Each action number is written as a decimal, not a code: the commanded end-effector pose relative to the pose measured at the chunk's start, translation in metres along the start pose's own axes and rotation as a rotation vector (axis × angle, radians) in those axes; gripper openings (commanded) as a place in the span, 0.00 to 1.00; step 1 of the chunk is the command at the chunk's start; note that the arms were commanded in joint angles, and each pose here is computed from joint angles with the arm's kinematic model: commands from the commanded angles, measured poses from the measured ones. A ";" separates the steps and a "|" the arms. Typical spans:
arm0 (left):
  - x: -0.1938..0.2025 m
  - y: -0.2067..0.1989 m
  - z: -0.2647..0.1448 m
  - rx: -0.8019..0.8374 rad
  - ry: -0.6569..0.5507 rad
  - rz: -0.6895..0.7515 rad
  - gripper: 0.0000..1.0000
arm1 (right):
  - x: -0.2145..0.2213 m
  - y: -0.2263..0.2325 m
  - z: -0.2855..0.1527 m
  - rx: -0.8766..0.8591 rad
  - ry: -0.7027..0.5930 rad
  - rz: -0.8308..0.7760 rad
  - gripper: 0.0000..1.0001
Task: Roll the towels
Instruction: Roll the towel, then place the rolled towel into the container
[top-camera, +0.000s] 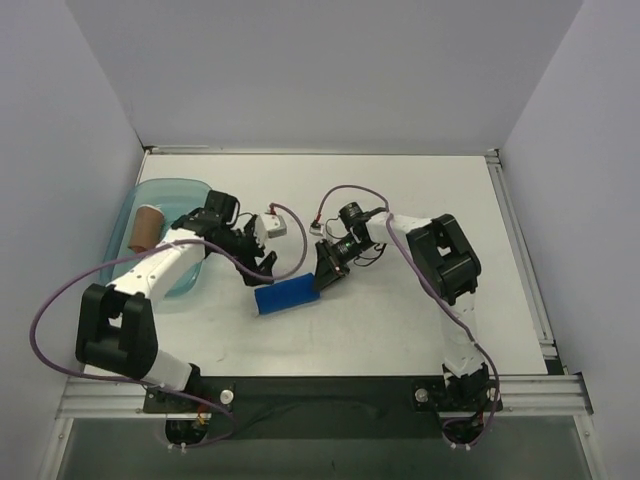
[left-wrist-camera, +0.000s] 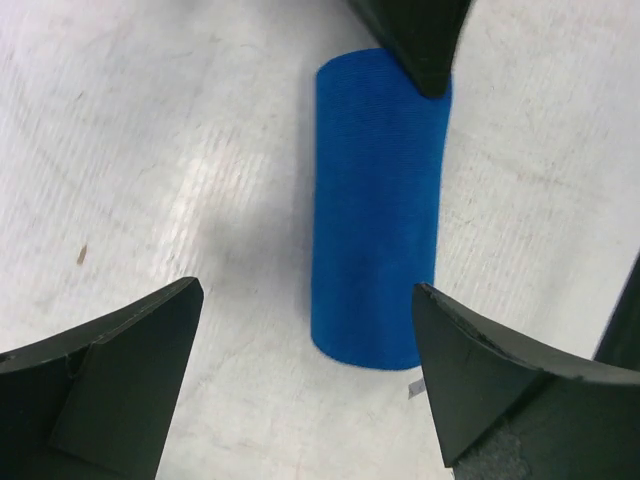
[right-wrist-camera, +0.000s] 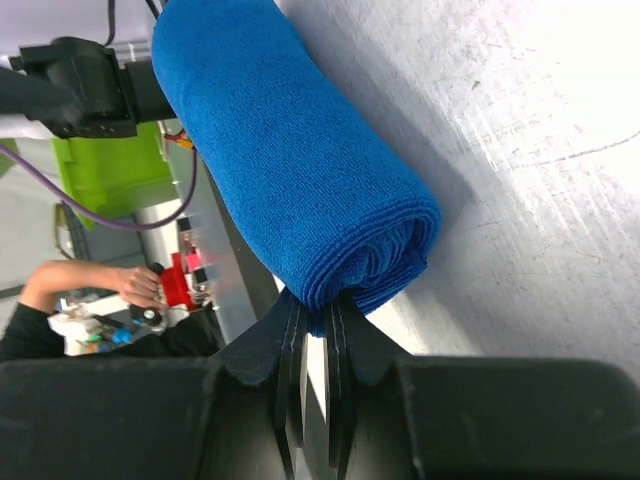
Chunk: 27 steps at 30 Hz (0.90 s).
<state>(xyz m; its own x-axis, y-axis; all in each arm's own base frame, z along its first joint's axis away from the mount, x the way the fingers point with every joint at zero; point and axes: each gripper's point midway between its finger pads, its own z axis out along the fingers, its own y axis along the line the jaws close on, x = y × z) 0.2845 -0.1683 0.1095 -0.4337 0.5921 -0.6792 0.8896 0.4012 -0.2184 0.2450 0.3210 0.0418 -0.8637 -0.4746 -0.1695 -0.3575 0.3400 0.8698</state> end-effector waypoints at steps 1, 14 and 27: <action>0.001 -0.002 0.013 -0.137 0.074 0.277 0.96 | -0.002 0.010 -0.004 -0.059 0.016 0.089 0.00; 0.009 -0.027 0.072 -0.231 0.213 0.714 0.91 | -0.020 0.012 -0.014 -0.145 -0.009 0.174 0.00; 0.057 -0.022 0.107 -0.141 0.360 0.617 0.46 | -0.035 0.010 -0.024 -0.224 -0.030 0.229 0.00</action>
<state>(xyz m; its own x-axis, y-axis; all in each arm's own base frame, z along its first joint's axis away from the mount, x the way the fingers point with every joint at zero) 0.2735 -0.2268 0.0318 0.1544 0.8984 -0.4112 0.9389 -0.0039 0.3440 0.2728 0.3186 0.0477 -0.9239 -0.3811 0.0325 -0.0911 0.3017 0.9490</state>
